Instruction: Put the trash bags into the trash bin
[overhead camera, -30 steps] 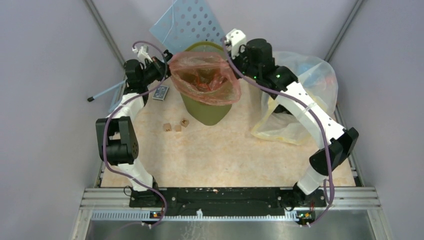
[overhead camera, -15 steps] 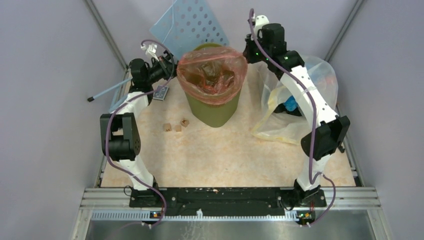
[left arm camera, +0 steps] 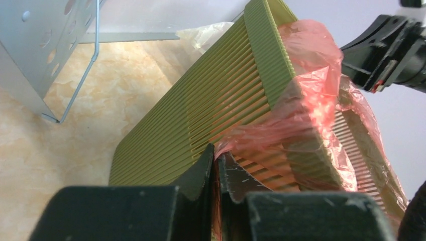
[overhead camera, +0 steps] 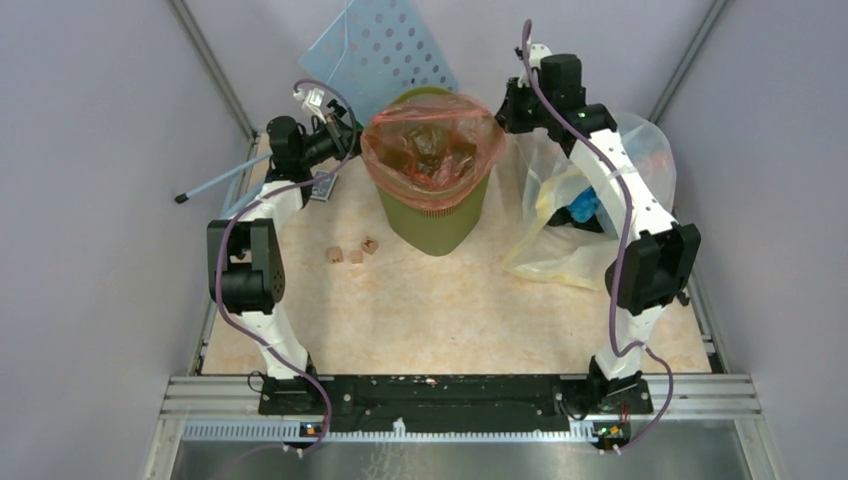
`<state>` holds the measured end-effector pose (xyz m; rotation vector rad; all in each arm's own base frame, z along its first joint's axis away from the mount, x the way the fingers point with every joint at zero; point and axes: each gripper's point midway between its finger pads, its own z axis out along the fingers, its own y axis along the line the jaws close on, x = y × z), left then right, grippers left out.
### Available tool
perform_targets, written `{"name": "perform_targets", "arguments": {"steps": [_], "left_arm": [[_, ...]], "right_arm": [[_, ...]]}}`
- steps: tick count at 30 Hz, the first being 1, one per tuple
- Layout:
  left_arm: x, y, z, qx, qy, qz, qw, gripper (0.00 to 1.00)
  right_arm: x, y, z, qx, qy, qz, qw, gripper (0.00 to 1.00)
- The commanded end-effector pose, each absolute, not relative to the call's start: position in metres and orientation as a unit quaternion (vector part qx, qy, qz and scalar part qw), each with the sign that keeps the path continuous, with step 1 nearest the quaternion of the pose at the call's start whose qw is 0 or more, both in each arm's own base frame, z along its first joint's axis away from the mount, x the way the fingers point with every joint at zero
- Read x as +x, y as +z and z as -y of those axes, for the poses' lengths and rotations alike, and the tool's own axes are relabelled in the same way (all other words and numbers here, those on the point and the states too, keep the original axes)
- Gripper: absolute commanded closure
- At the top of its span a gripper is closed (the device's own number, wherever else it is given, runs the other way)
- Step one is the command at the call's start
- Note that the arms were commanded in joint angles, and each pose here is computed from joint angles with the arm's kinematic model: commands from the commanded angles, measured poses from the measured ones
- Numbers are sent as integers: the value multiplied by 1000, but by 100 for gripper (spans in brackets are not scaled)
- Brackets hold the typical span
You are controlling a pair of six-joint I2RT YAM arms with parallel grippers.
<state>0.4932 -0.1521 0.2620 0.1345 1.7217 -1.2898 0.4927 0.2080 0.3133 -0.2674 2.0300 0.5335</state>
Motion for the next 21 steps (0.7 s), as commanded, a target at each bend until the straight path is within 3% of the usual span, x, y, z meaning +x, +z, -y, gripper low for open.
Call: {"name": "perform_targets", "arguments": {"steps": [1, 21], "left_arm": [[481, 284, 177, 112, -552, -678, 472, 90], [456, 285, 197, 140, -582, -675, 432, 91]], "right_arm": [[477, 302, -222, -117, 277, -834, 463, 100], [342, 263, -274, -149, 354, -833, 399, 100]]}}
